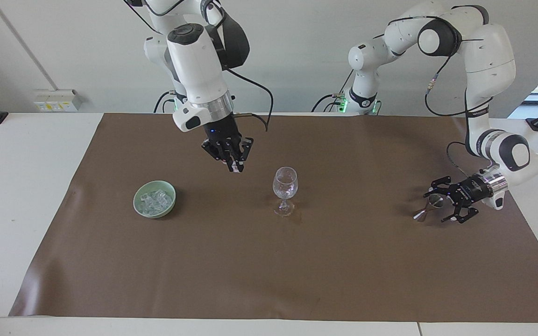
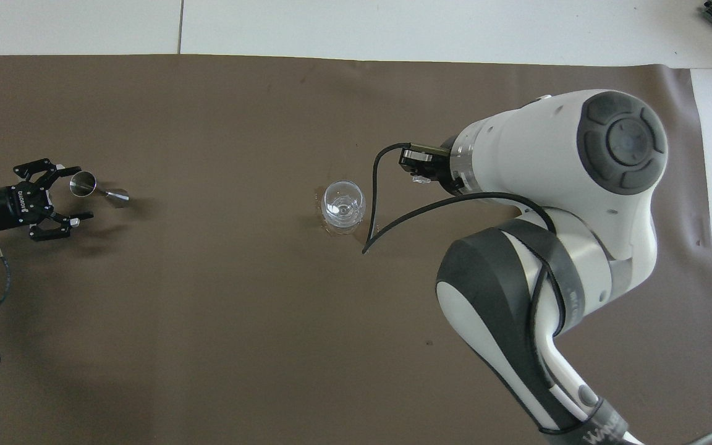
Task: Pour wine and add ice with both arms
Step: 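Set the jigger down with the left gripper while the right gripper lifts the cup, then tilt the green cup over the glass with the right gripper while the left gripper withdraws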
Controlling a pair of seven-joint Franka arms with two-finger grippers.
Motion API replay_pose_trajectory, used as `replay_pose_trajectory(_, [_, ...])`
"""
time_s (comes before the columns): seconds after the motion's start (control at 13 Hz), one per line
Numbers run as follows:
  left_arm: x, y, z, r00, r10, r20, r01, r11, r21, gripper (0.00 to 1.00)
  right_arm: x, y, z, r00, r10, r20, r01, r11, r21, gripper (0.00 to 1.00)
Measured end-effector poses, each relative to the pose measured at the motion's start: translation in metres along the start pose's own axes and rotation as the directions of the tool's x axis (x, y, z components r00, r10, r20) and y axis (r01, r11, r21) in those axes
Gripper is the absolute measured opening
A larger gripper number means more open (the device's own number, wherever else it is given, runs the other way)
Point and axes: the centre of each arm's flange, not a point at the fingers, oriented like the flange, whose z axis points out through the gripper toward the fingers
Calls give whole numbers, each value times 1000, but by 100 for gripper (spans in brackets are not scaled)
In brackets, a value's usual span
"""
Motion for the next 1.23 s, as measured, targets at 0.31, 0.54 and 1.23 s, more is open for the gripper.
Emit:
replay_pose_trajectory(0.31, [-13,11,-17,995,79,-57,-78,997,23,100,-15,-43,6,1000,21,-7,-21,1000,20,23])
replay_pose_trajectory(0.54, [-27,18,-23,991,114,-70,-113,993,23,100,-34,-68,38,1000,25,-7,-25,1000,-8,23])
replay_pose_trajectory(1.23, [-124,38,-62,922,325,-209,-311,945,99,100,-45,-83,60,1000,22,9,-22,1000,-11,23])
